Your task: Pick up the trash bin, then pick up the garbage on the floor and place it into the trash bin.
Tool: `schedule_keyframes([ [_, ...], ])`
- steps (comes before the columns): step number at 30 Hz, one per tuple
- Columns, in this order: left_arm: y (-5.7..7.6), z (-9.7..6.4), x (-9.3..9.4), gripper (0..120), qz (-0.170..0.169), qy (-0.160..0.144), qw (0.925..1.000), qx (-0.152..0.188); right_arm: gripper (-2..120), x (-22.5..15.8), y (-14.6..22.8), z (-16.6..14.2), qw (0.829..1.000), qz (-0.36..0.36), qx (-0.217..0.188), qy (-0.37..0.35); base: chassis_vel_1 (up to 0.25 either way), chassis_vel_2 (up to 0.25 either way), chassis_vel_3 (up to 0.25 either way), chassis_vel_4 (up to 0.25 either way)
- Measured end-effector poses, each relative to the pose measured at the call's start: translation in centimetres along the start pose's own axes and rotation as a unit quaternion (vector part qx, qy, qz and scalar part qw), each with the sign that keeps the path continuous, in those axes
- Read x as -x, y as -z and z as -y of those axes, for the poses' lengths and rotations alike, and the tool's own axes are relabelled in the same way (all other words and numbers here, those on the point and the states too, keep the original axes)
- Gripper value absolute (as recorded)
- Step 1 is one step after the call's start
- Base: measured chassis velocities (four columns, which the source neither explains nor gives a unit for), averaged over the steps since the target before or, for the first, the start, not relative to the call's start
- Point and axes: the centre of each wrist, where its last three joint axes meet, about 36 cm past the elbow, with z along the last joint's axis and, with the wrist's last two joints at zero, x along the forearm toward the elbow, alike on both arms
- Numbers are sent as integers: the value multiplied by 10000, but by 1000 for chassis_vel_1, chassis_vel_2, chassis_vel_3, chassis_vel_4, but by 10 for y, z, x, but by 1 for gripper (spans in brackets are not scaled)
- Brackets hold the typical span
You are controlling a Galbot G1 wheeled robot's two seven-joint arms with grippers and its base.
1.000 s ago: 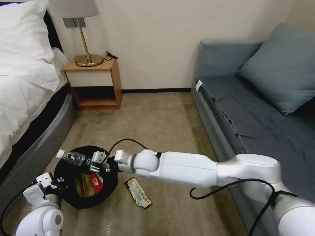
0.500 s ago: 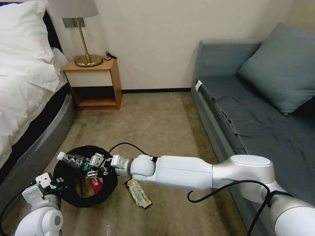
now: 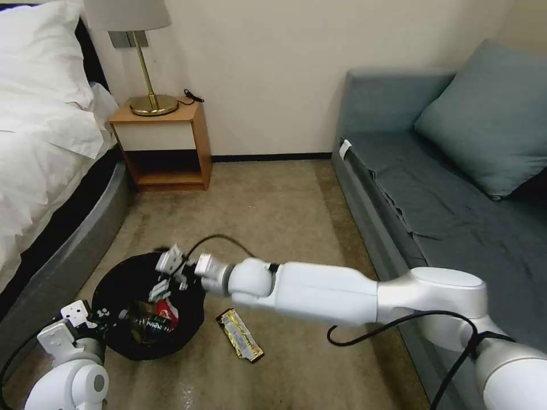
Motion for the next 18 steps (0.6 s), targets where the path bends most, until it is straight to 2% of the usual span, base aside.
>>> schedule_keyframes([
  [2,0,0,1,3,6,2,10000,-9,100,-16,-8,13,9965,-588,33,-598,0,0,0,0],
  [4,0,0,1,3,4,-1,10000,-17,100,-34,-20,18,9838,-1318,236,-1190,0,0,0,0],
  [5,0,0,2,3,2,-3,10000,-21,100,-40,-26,18,9771,-1614,300,-1353,0,0,0,0],
  [6,0,0,2,3,2,-3,10000,-21,100,-40,-26,18,9771,-1614,300,-1353,0,0,0,0],
  [7,0,0,2,3,-6,1,10000,-23,100,-48,-35,15,9671,-2019,389,-1499,0,0,0,0],
  [10,-1,0,3,3,-15,4,10000,-22,100,-55,-50,5,9559,-2441,479,-1560,0,0,0,0],
  [12,-1,-1,4,3,-18,11,10000,-24,100,-54,-62,-12,9490,-2722,601,-1471,0,0,0,0],
  [18,-1,-5,5,3,-28,33,10000,-33,99,-41,-72,-46,9452,-2945,788,-1171,0,0,0,0],
])
